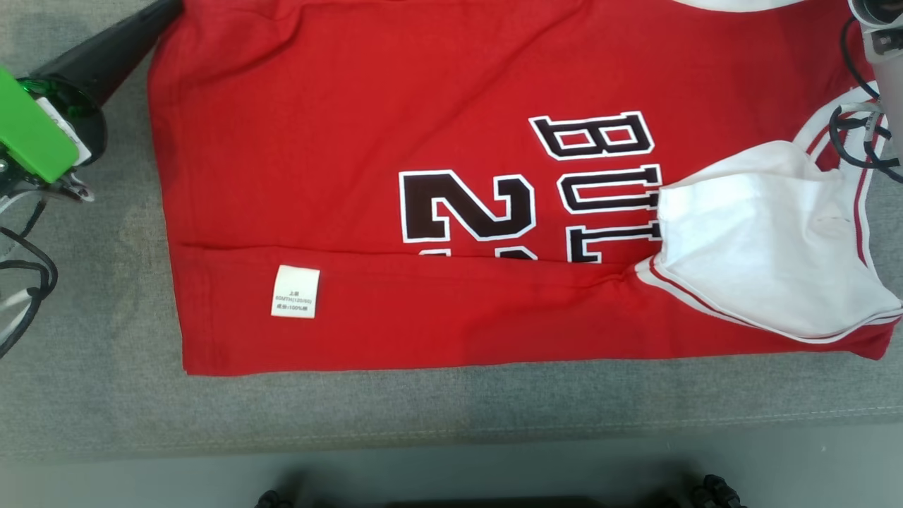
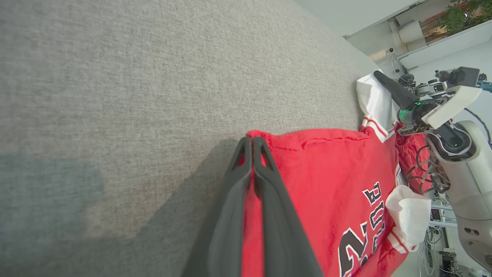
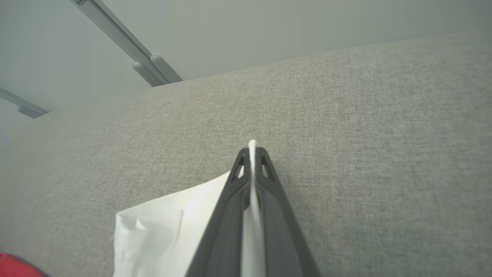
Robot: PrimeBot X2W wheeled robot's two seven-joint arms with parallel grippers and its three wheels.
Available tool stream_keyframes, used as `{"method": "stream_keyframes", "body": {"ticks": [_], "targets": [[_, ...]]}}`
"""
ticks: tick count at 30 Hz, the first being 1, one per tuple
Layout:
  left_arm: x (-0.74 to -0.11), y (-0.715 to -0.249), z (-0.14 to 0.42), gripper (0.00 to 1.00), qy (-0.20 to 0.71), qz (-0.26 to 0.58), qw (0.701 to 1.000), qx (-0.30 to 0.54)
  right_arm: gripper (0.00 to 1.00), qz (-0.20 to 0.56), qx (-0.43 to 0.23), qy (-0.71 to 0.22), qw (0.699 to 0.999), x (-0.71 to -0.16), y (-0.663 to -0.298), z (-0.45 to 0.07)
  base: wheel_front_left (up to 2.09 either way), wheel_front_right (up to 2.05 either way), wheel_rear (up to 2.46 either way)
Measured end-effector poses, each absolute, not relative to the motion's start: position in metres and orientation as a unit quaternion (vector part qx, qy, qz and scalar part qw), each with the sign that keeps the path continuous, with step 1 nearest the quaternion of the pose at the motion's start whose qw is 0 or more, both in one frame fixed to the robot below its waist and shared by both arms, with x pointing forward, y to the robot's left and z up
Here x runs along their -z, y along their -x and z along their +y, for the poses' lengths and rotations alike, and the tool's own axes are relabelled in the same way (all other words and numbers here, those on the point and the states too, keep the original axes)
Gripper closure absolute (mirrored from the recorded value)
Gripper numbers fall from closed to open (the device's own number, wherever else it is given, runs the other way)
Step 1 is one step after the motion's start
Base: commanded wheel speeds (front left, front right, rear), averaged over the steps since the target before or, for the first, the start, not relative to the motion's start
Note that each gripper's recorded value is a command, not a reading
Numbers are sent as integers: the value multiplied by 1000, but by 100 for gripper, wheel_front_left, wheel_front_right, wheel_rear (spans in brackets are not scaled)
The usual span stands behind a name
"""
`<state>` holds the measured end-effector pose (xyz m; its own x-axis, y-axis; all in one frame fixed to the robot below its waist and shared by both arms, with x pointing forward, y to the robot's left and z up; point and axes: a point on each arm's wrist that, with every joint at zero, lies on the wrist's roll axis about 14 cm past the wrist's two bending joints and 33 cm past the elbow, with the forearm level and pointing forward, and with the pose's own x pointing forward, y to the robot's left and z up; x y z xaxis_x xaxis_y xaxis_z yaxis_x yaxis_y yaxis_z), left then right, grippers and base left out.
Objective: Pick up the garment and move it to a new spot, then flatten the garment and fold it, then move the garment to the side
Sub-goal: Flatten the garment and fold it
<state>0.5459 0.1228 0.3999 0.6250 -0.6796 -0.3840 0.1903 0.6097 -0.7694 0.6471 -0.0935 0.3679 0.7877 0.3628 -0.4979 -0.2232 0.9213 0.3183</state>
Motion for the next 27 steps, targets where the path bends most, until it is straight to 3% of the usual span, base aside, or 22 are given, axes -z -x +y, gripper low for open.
{"method": "stream_keyframes", "body": {"ticks": [15,27], "targets": [[-416,-546,132,100,370,305,845,237,100,241,-185,-148,941,-399,-613,-96,0,0,0],[-436,-538,129,100,379,277,851,235,100,212,-165,-145,952,-432,-597,-124,0,0,0]]}}
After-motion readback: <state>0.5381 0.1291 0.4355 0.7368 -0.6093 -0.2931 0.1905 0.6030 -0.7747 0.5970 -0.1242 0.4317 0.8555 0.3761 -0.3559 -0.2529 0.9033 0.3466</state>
